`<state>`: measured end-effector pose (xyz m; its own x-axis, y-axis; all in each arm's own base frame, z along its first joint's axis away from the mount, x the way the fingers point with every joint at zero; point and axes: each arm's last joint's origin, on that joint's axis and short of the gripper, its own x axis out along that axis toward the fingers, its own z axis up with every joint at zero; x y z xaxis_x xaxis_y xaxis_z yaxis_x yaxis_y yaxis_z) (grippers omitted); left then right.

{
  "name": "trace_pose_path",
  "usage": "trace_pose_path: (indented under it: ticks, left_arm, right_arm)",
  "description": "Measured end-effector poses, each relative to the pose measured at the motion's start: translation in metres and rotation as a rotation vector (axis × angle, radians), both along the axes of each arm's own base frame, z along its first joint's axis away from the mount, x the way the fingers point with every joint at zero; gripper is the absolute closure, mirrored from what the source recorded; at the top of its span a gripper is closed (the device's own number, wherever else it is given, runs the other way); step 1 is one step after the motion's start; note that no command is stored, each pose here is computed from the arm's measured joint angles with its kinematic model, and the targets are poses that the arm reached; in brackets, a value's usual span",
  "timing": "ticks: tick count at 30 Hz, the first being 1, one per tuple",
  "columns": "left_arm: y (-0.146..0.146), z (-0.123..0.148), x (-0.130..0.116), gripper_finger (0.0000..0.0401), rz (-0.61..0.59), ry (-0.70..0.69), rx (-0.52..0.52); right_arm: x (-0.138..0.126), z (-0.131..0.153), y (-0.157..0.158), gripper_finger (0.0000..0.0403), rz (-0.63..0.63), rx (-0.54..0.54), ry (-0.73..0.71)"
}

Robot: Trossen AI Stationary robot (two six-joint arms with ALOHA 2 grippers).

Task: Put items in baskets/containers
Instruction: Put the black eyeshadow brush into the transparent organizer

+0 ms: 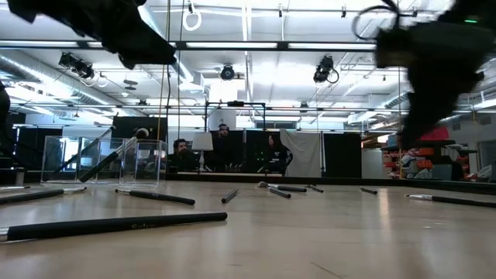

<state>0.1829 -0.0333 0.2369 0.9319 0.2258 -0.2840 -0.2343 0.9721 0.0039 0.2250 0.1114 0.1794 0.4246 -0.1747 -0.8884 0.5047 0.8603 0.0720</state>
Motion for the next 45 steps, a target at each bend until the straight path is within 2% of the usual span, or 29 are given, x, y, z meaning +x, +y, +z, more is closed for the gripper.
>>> trace_pose_path:
  ticks: [3,6,12,16,21,28,33,39,42,45]
  left_arm:
    - [-0.004,-0.013,0.001,0.0234,-0.05,-0.066,-0.002]
    - [-0.006,-0.024,0.001,0.0234,-0.058,-0.068,-0.003]
    - [-0.006,-0.029,0.004,0.0234,-0.055,-0.05,0.003]
    - [-0.007,-0.03,0.005,0.0234,-0.055,-0.057,0.002]
    - [-0.007,-0.032,0.007,0.0234,-0.055,-0.044,0.006]
    - [-0.007,-0.032,0.007,0.0234,-0.055,-0.044,0.008]
    - [-0.008,-0.033,0.007,0.0234,-0.092,-0.036,0.019]
    - [-0.012,-0.034,0.011,0.0234,-0.215,-0.037,0.038]
    - [-0.017,-0.035,0.017,0.0234,-0.239,-0.062,0.065]
    - [-0.022,-0.042,0.025,0.0234,-0.261,-0.068,0.094]
  right_arm:
    - [-0.016,-0.016,0.016,0.0193,-0.027,0.022,0.035]
    - [-0.031,-0.028,0.025,0.0206,-0.078,0.019,0.058]
    - [-0.052,-0.048,0.021,0.0236,-0.168,-0.05,0.059]
    - [-0.061,-0.066,0.015,0.0254,-0.187,-0.055,0.03]
    - [-0.068,-0.08,0.008,0.0287,-0.143,-0.082,-0.05]
    - [-0.071,-0.084,0.008,0.0386,0.053,-0.188,-0.02]
    - [-0.068,-0.083,0.009,0.0387,0.068,-0.201,-0.037]
    - [-0.048,-0.078,0.015,0.0398,0.067,-0.161,-0.19]
    - [-0.027,-0.066,0.02,0.0398,0.098,-0.106,-0.368]
    - [-0.01,-0.054,0.018,0.0398,0.17,-0.125,-0.547]
